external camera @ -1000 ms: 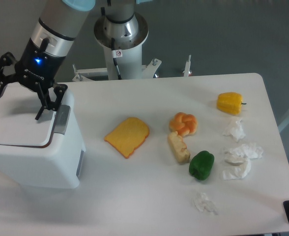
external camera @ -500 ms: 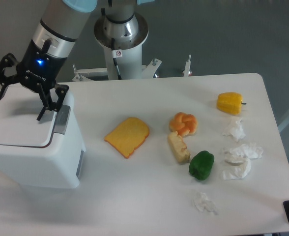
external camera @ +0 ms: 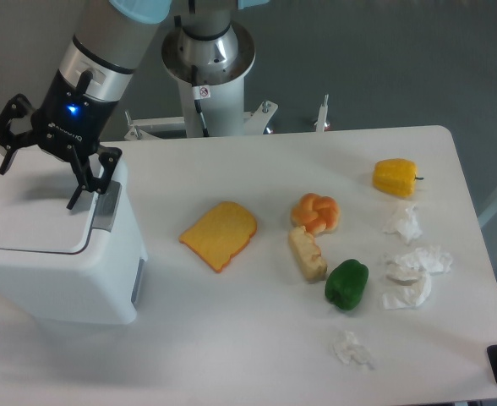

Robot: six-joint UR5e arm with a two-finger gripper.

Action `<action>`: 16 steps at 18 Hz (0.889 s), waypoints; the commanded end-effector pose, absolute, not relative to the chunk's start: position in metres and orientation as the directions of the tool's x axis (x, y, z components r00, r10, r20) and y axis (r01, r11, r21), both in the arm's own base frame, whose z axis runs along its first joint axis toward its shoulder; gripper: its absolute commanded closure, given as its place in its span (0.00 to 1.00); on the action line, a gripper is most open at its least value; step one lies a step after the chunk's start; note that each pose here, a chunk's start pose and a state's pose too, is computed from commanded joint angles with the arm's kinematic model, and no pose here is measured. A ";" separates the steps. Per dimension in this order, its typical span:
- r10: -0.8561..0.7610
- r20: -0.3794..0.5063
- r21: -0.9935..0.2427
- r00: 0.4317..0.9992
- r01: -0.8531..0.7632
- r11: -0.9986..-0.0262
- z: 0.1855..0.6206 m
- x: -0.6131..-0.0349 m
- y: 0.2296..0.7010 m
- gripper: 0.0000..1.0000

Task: Close the trash can
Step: 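Hold the gripper on the closed lid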

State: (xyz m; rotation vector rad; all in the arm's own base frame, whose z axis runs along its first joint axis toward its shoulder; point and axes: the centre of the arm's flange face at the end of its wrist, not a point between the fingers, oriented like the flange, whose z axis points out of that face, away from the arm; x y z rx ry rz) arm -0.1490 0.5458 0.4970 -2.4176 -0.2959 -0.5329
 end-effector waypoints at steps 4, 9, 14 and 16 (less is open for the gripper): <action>0.078 0.445 -0.539 0.892 0.336 -0.772 0.496 -0.150 0.547 0.00; 0.085 0.450 -0.532 0.889 0.343 -0.774 0.494 -0.151 0.549 0.00; 0.097 0.460 -0.525 0.883 0.358 -0.772 0.493 -0.152 0.550 0.00; 0.097 0.460 -0.525 0.883 0.358 -0.772 0.493 -0.152 0.551 0.00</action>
